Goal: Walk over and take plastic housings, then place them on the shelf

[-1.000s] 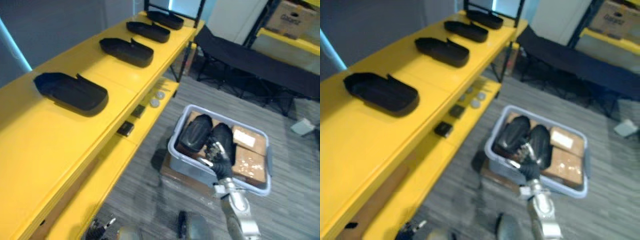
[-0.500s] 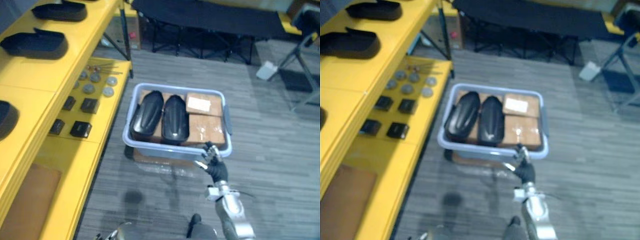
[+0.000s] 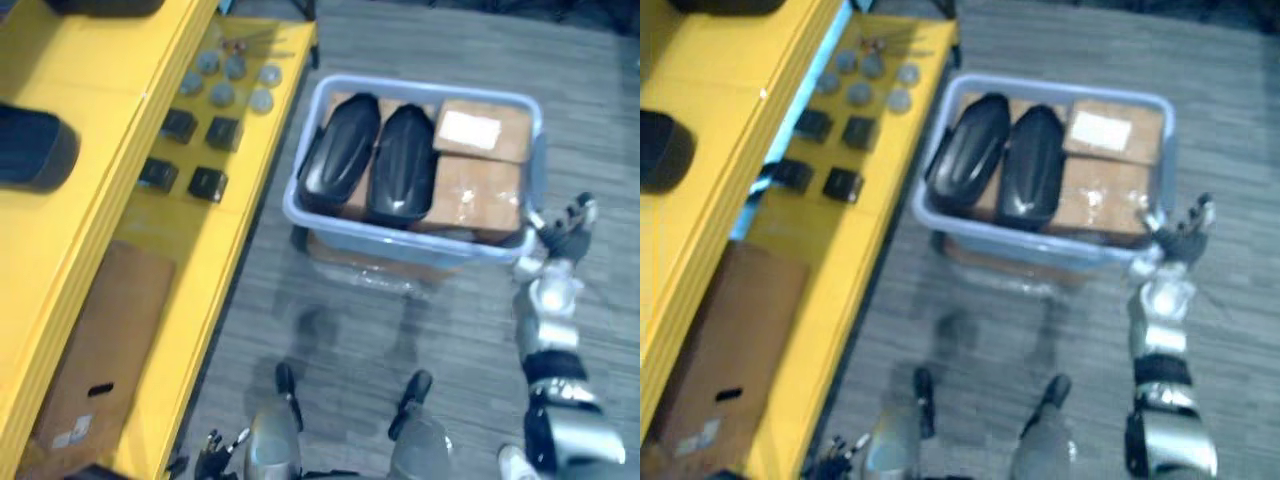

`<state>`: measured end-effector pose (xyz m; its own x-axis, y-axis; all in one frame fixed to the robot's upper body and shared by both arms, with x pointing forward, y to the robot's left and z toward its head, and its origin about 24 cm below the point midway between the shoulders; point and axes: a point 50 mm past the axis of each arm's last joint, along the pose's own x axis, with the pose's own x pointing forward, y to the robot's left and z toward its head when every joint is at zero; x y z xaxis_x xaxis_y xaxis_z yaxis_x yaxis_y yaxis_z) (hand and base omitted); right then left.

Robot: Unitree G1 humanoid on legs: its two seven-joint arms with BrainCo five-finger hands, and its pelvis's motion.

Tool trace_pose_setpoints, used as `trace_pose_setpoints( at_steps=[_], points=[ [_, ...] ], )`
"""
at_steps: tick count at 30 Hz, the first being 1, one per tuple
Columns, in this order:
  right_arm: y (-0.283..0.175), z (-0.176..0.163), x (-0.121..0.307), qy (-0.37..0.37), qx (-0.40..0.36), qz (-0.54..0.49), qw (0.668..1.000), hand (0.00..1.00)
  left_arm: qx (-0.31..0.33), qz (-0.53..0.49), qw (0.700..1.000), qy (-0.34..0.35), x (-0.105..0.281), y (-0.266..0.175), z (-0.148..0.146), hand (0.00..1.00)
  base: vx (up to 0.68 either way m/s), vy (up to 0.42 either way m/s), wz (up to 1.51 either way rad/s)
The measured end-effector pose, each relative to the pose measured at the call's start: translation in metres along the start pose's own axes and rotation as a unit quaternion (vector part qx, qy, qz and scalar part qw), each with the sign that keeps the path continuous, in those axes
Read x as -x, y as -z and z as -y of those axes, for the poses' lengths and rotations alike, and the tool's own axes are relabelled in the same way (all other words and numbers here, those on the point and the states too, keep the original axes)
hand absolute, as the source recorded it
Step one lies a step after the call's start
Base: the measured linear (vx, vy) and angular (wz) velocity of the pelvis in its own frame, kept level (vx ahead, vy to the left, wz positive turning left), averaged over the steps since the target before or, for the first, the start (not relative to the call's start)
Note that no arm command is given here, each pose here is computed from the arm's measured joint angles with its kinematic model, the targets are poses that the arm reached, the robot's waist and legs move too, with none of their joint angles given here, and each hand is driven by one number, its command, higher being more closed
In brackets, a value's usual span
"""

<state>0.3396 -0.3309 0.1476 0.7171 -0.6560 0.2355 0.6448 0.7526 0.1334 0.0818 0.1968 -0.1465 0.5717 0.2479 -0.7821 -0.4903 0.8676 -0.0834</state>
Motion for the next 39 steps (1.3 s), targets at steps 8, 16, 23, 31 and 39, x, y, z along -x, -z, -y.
trace_pose_setpoints(
  at_steps=[8, 16, 23, 31, 39],
  points=[
    [-0.044, -0.013, -0.038, -0.016, 0.092, -0.008, 0.996, 0.0, 0.002, -0.013, 0.999, 0.048, -0.002, 0.001, 0.014, 0.0, -0.03, 0.029, 0.18],
    [-0.073, -0.011, -0.055, -0.023, 0.135, -0.02, 0.99, 0.0, -0.014, -0.027, 0.996, 0.087, -0.001, 0.006, 0.027, 0.0, -0.05, 0.025, 0.08],
    [-0.06, 0.002, -0.056, 0.033, 0.168, -0.102, 0.98, 0.0, -0.03, -0.067, 0.992, 0.107, 0.004, 0.025, 0.035, 0.0, -0.08, 0.015, 0.02],
    [-0.065, 0.027, -0.06, 0.088, 0.177, -0.13, 0.972, 1.0, -0.031, -0.073, 0.99, 0.116, 0.005, 0.028, 0.041, 0.0, -0.04, 0.005, 0.05],
    [-0.074, 0.057, -0.065, 0.071, 0.217, -0.152, 0.962, 1.0, -0.044, -0.076, 0.988, 0.129, 0.006, 0.029, 0.046, 0.0, -0.03, 0.008, 0.04]
  ],
)
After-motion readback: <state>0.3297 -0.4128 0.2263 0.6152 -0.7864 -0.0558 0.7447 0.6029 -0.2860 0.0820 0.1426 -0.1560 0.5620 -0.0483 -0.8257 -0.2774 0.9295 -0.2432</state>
